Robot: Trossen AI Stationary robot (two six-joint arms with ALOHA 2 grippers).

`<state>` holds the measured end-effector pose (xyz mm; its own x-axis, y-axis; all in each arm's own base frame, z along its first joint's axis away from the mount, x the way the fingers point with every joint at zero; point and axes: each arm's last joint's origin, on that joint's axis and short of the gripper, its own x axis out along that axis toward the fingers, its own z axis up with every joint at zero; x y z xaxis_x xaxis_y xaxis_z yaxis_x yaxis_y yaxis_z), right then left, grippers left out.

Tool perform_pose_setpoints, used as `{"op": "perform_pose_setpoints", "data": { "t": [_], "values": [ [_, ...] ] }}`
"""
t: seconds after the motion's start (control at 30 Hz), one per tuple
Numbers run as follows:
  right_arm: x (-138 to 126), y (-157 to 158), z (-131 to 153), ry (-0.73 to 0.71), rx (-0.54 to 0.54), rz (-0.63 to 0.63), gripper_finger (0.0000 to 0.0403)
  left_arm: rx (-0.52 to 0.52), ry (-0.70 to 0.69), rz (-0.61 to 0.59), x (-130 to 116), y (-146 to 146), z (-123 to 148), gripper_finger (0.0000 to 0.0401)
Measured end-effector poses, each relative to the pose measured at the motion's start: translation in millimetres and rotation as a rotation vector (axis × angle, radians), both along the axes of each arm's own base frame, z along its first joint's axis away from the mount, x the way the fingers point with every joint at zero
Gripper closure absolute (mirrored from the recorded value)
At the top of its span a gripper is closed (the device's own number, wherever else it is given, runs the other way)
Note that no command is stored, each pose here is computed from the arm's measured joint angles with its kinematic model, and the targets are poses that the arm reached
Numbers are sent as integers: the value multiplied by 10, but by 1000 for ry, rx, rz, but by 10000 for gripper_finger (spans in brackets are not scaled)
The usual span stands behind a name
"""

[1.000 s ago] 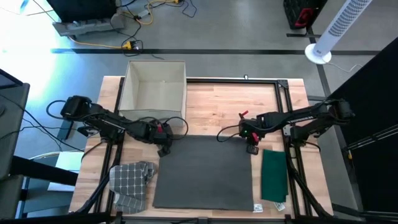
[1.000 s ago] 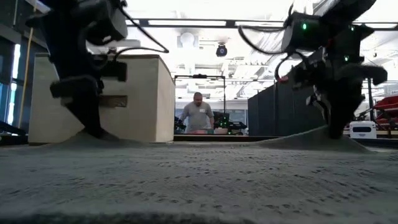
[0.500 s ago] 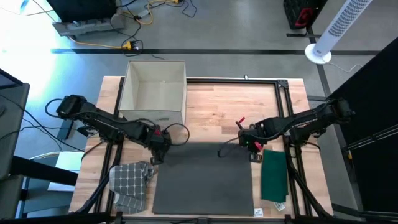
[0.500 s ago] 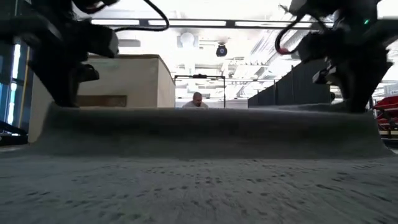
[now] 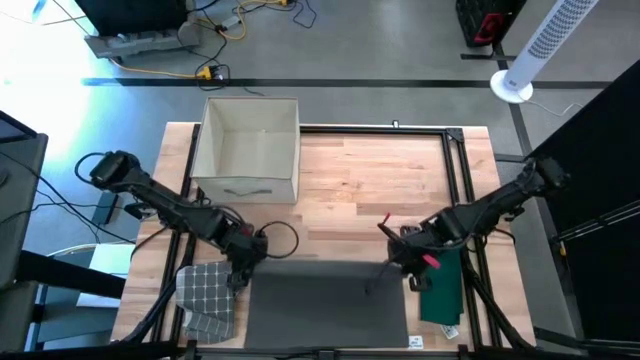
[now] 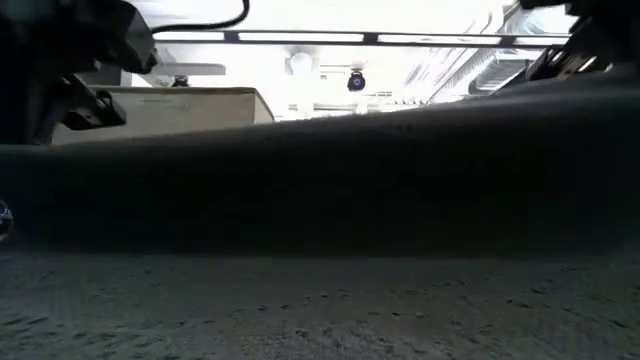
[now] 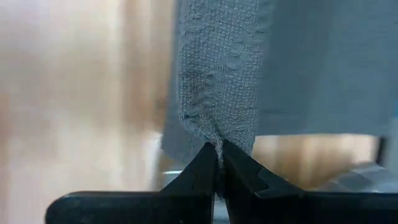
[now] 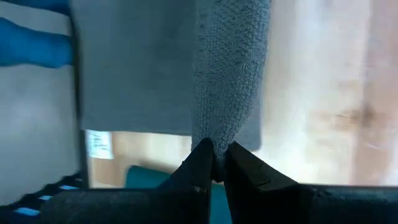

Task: Fold towel
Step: Fold the gray towel

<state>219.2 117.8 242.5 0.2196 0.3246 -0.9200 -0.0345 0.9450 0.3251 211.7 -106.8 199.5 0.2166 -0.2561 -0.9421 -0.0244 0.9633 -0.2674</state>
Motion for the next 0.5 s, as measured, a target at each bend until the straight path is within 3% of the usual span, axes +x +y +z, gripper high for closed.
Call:
{"op": "perform_pose_setpoints", "data": {
  "t": [0.23, 0.5],
  "values": [
    [-48, 250, -37, -28, 107, -4, 392, -171, -115, -46, 45, -293, 125, 396],
    [-102, 457, -61, -19, 163, 35, 392, -238, -145, -48, -15, -512, 201, 396]
  ]
}}
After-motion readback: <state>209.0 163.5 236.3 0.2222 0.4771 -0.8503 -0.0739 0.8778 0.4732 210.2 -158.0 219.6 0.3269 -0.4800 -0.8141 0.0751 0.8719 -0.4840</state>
